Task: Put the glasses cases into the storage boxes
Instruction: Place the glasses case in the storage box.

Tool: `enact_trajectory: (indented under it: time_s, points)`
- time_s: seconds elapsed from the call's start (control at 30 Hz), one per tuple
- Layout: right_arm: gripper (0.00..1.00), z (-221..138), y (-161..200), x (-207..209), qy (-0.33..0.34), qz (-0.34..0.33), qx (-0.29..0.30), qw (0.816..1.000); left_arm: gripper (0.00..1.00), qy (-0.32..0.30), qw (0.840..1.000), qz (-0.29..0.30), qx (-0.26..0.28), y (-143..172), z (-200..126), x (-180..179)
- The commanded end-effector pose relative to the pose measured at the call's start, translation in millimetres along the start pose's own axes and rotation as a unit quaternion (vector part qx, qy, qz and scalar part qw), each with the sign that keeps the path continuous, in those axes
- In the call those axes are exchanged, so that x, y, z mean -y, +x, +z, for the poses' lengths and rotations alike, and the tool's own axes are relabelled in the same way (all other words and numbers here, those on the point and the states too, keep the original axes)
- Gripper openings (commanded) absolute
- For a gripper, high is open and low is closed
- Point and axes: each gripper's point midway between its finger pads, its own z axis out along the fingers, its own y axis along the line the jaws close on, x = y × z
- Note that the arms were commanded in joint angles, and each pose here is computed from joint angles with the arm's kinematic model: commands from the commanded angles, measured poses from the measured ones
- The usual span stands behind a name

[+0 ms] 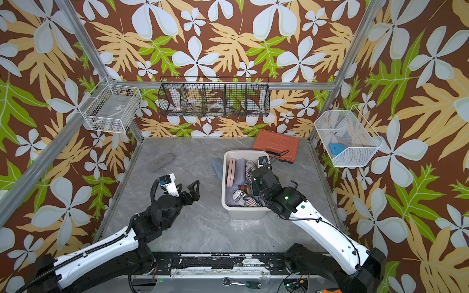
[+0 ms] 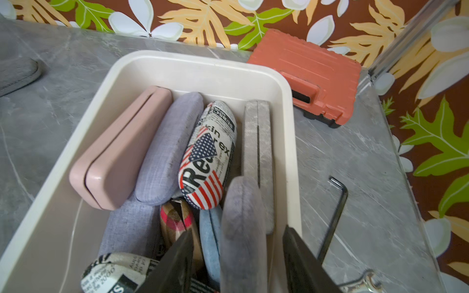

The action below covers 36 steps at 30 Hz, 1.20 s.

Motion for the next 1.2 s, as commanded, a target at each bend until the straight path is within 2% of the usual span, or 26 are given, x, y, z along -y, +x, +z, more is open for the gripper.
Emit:
enact_trajectory:
  time_s: [0.0,0.1,0.23,0.33,0.5,0.6,0.67,0.8,0.9,0.97,1.03,1.1,1.17]
  points:
    - [0.52,7.3,-6.6,-16.1,-0.028,0.001,0.001,1.0,1.0,-0.006,1.0,-0.012,0.007,-5.5,-0.6,-0.2]
    - [0.54,18.2,3.1,-23.0,-0.037,-0.004,-0.011,0.999,1.0,-0.009,1.0,-0.01,0.007,-7.1,-2.2,-1.0]
    - [0.58,25.1,16.4,-53.0,-0.112,-0.001,-0.036,0.993,1.0,-0.014,1.0,-0.01,0.013,-13.3,-4.5,-1.6]
    - [0.6,24.1,13.9,-60.8,-0.132,0.005,-0.036,0.991,1.0,-0.011,1.0,-0.006,0.017,-18.4,-3.8,3.3]
    - [0.63,6.4,-12.5,-55.0,-0.13,0.01,0.002,0.991,1.0,-0.042,0.999,0.01,0.027,-32.6,1.5,4.6]
    - [0.68,-5.4,-25.7,-50.7,-0.134,0.017,0.033,0.99,1.0,-0.089,0.996,0.006,0.016,-47.1,14.1,-9.9]
    - [0.73,-12.8,-29.8,-50.4,-0.143,0.023,0.047,0.988,1.0,-0.119,0.993,-0.005,0.003,-57.4,26.9,-27.5]
    - [0.79,-22.0,-30.8,-54.9,-0.175,0.035,0.075,0.981,1.0,-0.139,0.99,-0.025,-0.019,-71.7,50.3,-57.7]
    - [0.82,-21.1,-29.5,-56.2,-0.183,0.042,0.088,0.978,1.0,-0.204,0.978,-0.01,-0.034,-79.6,70.2,-98.4]
    - [0.83,-19.2,-27.6,-57.9,-0.186,0.04,0.088,0.978,1.0,-0.241,0.968,0.009,-0.066,-78.0,91.8,-126.3]
    - [0.83,-18.5,-27.0,-61.5,-0.196,0.04,0.089,0.976,1.0,-0.255,0.961,0.014,-0.101,-75.0,114.3,-149.7]
    - [0.84,-18.9,-26.9,-65.3,-0.205,0.031,0.091,0.974,1.0,-0.252,0.956,0.045,-0.144,-70.9,139.1,-171.6]
    - [0.84,-19.8,-28.4,-63.3,-0.201,0.022,0.09,0.975,1.0,-0.29,0.937,0.074,-0.179,-67.5,161.1,-208.6]
